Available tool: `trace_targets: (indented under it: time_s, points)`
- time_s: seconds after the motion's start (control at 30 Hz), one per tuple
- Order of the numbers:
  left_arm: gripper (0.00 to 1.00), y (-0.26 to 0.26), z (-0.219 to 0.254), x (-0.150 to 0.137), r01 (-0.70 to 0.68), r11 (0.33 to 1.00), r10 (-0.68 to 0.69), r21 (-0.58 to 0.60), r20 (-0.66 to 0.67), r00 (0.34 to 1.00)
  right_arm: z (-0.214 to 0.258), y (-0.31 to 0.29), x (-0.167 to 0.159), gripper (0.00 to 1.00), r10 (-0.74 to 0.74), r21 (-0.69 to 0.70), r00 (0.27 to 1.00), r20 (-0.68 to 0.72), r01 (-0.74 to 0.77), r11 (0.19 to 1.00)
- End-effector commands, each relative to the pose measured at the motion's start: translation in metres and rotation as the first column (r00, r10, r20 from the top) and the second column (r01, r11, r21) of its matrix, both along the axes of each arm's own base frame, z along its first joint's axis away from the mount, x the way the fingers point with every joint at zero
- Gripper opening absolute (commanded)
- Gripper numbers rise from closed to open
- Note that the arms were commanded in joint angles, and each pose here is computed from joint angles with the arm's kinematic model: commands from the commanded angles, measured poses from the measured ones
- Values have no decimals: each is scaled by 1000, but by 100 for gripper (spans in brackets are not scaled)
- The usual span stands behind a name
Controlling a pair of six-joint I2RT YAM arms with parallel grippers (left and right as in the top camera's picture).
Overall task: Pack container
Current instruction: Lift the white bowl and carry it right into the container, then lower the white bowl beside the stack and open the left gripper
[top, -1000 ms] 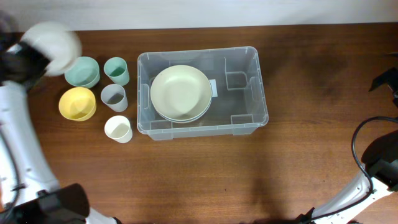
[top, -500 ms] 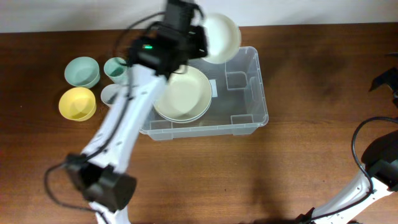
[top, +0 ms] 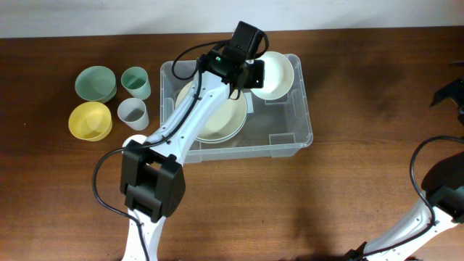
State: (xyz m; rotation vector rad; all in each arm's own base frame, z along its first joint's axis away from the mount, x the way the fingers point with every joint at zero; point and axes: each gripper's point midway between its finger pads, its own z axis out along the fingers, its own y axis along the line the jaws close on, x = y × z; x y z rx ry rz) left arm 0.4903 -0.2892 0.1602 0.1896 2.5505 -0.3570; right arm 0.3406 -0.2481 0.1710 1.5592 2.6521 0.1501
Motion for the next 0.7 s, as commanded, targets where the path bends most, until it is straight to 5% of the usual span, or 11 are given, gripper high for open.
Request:
trace_targets:
  time_s: [0.0, 0.67]
  points:
    - [2, -9, -6, -3, 41, 999, -41, -4, -16, 999, 7, 2, -1, 100, -4, -13, 1000, 10, 4, 1000]
    - [4, -16, -83, -26, 115, 992, -103, 46, -211, 972, 7, 2, -1, 99, -4, -13, 1000, 10, 4, 1000]
